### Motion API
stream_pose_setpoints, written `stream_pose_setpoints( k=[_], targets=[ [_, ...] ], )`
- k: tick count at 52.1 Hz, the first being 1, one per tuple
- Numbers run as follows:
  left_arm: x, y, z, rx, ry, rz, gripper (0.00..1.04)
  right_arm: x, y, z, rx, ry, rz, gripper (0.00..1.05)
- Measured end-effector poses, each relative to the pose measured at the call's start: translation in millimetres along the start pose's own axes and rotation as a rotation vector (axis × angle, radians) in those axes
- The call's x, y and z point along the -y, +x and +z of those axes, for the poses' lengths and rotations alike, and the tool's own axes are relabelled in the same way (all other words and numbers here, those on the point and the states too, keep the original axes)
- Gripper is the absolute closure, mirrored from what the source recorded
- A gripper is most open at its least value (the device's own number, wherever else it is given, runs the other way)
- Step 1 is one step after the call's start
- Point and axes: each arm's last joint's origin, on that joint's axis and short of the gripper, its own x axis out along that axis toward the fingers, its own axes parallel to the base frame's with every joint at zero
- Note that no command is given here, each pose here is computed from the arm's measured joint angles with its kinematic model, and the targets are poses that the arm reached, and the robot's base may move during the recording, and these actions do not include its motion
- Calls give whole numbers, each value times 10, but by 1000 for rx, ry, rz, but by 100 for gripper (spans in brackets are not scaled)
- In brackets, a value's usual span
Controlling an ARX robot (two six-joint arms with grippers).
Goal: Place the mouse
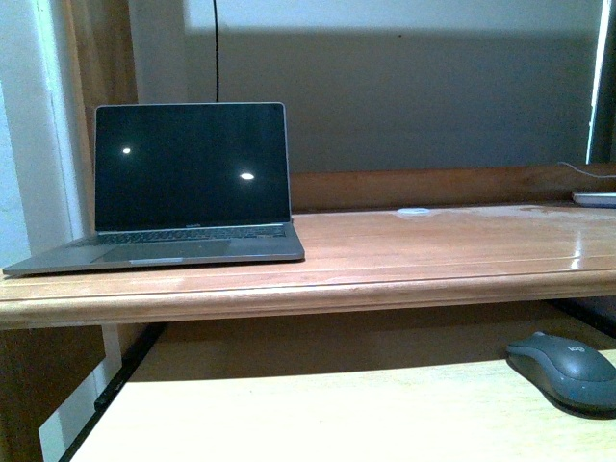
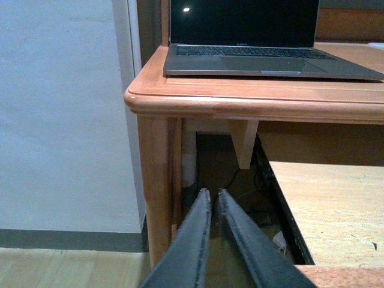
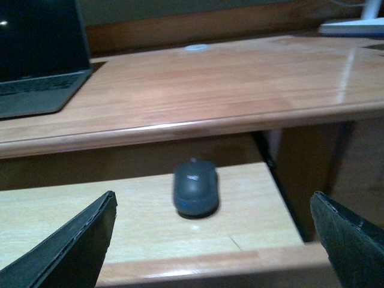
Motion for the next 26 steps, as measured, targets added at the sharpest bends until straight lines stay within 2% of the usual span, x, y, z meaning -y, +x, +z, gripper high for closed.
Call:
stream_pose_setpoints(
  k=[2, 9, 16, 26],
  targets=[
    [-35, -26, -30, -3, 2, -28, 102, -68, 124, 96, -22, -11, 32, 7],
    [-115, -92, -94, -2, 5, 2, 102, -294, 595, 281, -117, -82, 93, 7],
    [-116, -149, -151, -4, 5, -2, 102, -443, 960, 122, -239, -192, 112, 7],
    [-117, -210, -193, 0, 5, -2, 102, -475, 1219, -110, -325, -304, 73, 7]
  ],
)
